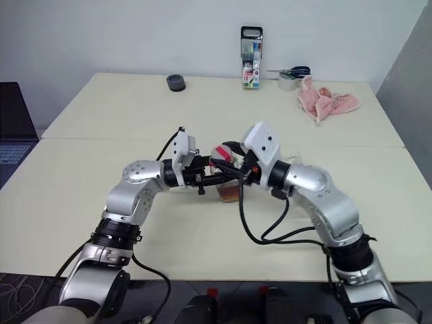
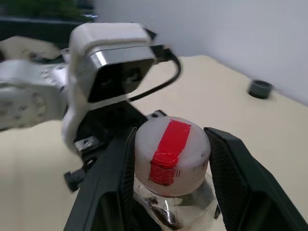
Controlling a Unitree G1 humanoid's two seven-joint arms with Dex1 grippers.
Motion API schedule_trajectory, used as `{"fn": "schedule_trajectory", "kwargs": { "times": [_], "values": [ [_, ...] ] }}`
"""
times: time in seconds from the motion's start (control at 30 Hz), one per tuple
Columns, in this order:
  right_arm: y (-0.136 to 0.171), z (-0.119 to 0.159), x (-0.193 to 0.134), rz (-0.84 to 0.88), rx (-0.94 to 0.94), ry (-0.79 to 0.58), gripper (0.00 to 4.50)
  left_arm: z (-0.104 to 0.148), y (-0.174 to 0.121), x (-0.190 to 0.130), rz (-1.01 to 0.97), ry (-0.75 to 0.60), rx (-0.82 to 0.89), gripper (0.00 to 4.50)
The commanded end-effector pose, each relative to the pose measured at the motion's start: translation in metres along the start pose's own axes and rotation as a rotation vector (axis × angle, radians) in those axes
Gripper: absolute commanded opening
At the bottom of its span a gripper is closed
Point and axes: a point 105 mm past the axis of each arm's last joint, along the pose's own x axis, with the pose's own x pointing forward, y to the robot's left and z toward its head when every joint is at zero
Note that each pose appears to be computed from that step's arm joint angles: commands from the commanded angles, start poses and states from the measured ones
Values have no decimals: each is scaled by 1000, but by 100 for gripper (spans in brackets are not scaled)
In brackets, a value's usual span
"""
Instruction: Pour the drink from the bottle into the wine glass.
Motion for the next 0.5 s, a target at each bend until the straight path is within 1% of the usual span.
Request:
{"fn": "schedule_trajectory", "kwargs": {
  "times": [0.03, 0.1, 0.17, 0.2, 0.27, 0.3, 0.33, 0.37, 0.4, 0.43, 0.47, 0.5],
  "values": [
    [-8, 10, -11, 177, -55, 0, 185, 20, -5, 3, -67, -30, 35, 180],
    [-19, 13, -16, 180, -43, 6, 185, 24, -6, 5, -84, -28, 38, 180],
    [-17, 10, -18, 199, 2, 17, 185, 26, -6, 7, -82, -33, 39, 180],
    [-18, 9, -19, 178, 6, 13, 185, 27, -5, 8, -73, -39, 38, 180],
    [-25, 12, -21, 91, -16, -15, 257, 30, -2, 10, -41, -55, 29, 180],
    [-29, 13, -23, 49, -35, -20, 281, 31, 0, 11, -27, -60, 29, 180],
    [-31, 16, -25, -5, -46, -33, 320, 32, 1, 11, -12, -64, 30, 180],
    [-32, 18, -28, -56, -50, -41, 352, 33, 3, 12, 3, -70, 28, 180],
    [-31, 20, -31, -106, -58, -47, 397, 35, 5, 12, 21, -77, 28, 180],
    [-27, 21, -34, -147, -62, -57, 428, 36, 7, 13, 36, -80, 33, 179],
    [-24, 22, -35, -171, -65, -61, 450, 37, 9, 13, 46, -81, 37, 179],
    [-20, 23, -36, -199, -59, -67, 450, 38, 10, 13, 53, -82, 40, 179]
  ]
}}
